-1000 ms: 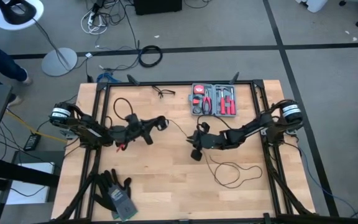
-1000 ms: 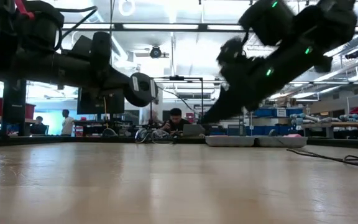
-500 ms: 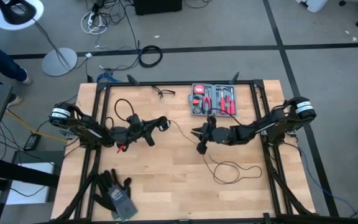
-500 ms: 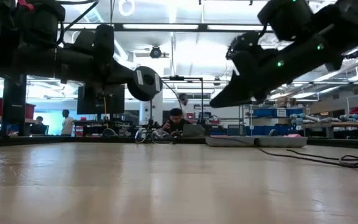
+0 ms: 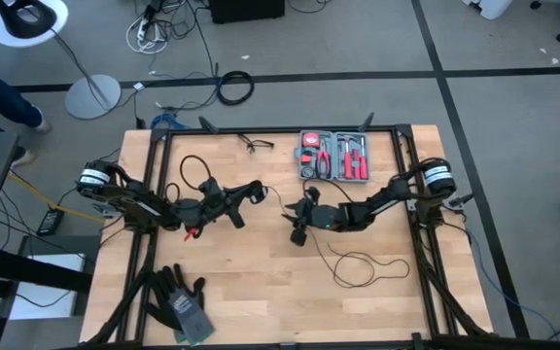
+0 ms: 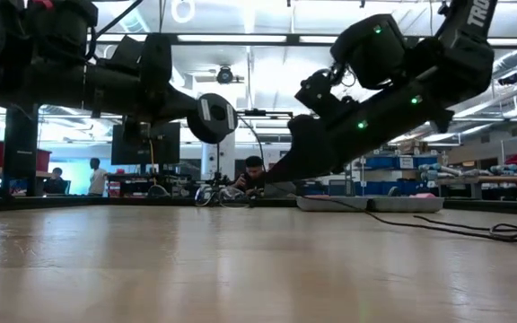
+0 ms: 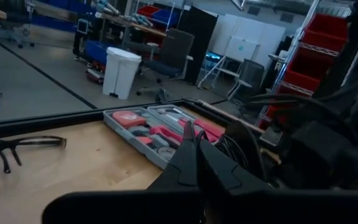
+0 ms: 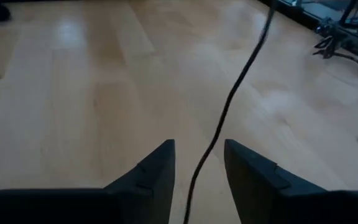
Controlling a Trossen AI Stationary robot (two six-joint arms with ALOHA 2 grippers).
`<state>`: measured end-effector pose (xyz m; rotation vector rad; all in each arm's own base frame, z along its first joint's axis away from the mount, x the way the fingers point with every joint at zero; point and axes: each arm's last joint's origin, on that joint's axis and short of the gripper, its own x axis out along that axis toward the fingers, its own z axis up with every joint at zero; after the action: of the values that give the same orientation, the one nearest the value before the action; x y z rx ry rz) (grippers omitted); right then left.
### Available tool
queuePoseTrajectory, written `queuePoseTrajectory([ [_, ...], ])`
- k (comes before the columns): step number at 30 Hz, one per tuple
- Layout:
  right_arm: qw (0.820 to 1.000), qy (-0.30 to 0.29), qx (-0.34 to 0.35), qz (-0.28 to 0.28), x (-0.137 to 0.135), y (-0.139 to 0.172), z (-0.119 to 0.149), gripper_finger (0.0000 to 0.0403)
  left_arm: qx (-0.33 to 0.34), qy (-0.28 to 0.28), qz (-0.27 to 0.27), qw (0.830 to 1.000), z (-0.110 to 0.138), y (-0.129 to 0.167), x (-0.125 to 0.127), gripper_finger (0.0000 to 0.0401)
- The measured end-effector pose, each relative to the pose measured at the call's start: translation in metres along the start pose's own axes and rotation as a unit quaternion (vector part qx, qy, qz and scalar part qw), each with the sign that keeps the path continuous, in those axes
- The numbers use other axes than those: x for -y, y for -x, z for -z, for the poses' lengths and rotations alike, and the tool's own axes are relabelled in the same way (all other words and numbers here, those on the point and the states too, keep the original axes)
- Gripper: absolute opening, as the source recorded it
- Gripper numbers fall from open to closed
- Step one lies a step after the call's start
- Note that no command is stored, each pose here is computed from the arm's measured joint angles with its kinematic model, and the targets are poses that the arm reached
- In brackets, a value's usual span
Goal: Coil cords
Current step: Coil the black wire onto the spool
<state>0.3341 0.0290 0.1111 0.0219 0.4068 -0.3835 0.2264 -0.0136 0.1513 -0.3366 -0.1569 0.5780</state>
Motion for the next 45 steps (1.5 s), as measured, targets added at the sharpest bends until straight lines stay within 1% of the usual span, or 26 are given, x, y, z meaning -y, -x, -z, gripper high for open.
queuePoseTrajectory([
  [4, 1.0, 0.002, -0.004, 0.0, -0.003, -0.006, 0.002, 0.0128, 0.002, 0.001, 0.002, 1.0, -0.001, 0.0, 0.001, 0.0],
  [6, 1.0, 0.004, -0.008, -0.002, -0.003, -0.006, 0.004, 0.0112, 0.004, 0.0, 0.001, 1.0, -0.001, -0.001, 0.001, 0.0],
  [8, 1.0, 0.005, -0.013, -0.001, -0.003, -0.006, 0.004, 0.0079, 0.004, 0.0, 0.002, 1.0, -0.001, -0.001, 0.001, 0.0],
  [10, 1.0, 0.009, -0.016, -0.002, -0.005, -0.005, 0.005, 0.0028, 0.004, 0.0, 0.003, 1.0, -0.002, -0.001, 0.002, 0.0],
  [11, 1.0, 0.009, -0.013, -0.002, -0.006, -0.005, 0.003, 0.0015, 0.005, 0.0, 0.002, 1.0, -0.002, -0.001, 0.002, 0.0],
  [12, 1.0, 0.007, -0.008, -0.003, -0.008, -0.006, 0.0, 0.0011, 0.005, 0.001, 0.002, 1.0, -0.002, -0.001, 0.002, 0.0],
  [15, 1.0, 0.011, -0.016, -0.008, -0.012, -0.01, -0.005, 0.0005, 0.005, 0.009, 0.002, 1.0, -0.002, -0.002, 0.002, 0.0],
  [18, 0.999, 0.014, -0.03, -0.012, -0.013, -0.024, -0.005, 0.0003, 0.012, 0.015, 0.003, 1.0, -0.005, -0.005, 0.007, 0.0],
  [20, 0.999, 0.008, -0.026, -0.037, -0.017, -0.038, -0.01, 0.0003, 0.017, 0.018, 0.005, 1.0, -0.007, -0.008, 0.01, 0.0],
  [22, 0.998, 0.009, -0.039, -0.053, -0.02, -0.05, -0.011, 0.0002, 0.018, 0.019, 0.005, 1.0, -0.008, -0.011, 0.013, 0.0],
  [24, 0.996, 0.018, -0.052, -0.066, -0.026, -0.06, -0.011, 0.0002, 0.008, 0.009, 0.001, 1.0, -0.006, -0.012, 0.014, 0.0],
  [28, 0.993, 0.055, -0.03, -0.1, -0.04, -0.067, -0.031, 0.0001, -0.02, -0.019, -0.012, 1.0, -0.002, -0.019, 0.018, 0.0],
  [30, 0.991, 0.076, -0.026, -0.107, -0.044, -0.065, -0.04, 0.0001, -0.042, -0.042, -0.024, 0.998, 0.001, -0.022, 0.019, 0.0],
  [34, 0.988, 0.109, -0.007, -0.112, -0.047, -0.058, -0.061, 0.0001, -0.093, -0.086, -0.026, 0.992, 0.009, -0.026, 0.022, 0.0],
  [39, 0.984, 0.14, -0.029, -0.11, -0.045, -0.048, -0.072, 0.0, -0.135, -0.109, -0.007, 0.985, 0.015, -0.027, 0.023, 0.0],
  [43, 0.984, 0.151, -0.027, -0.089, -0.04, -0.037, -0.087, 0.0, -0.165, -0.118, 0.015, 0.979, 0.019, -0.026, 0.022, 0.0],
  [45, 0.983, 0.162, -0.045, -0.079, -0.037, -0.031, -0.088, 0.0, -0.18, -0.126, 0.016, 0.975, 0.022, -0.024, 0.021, 0.0],
])
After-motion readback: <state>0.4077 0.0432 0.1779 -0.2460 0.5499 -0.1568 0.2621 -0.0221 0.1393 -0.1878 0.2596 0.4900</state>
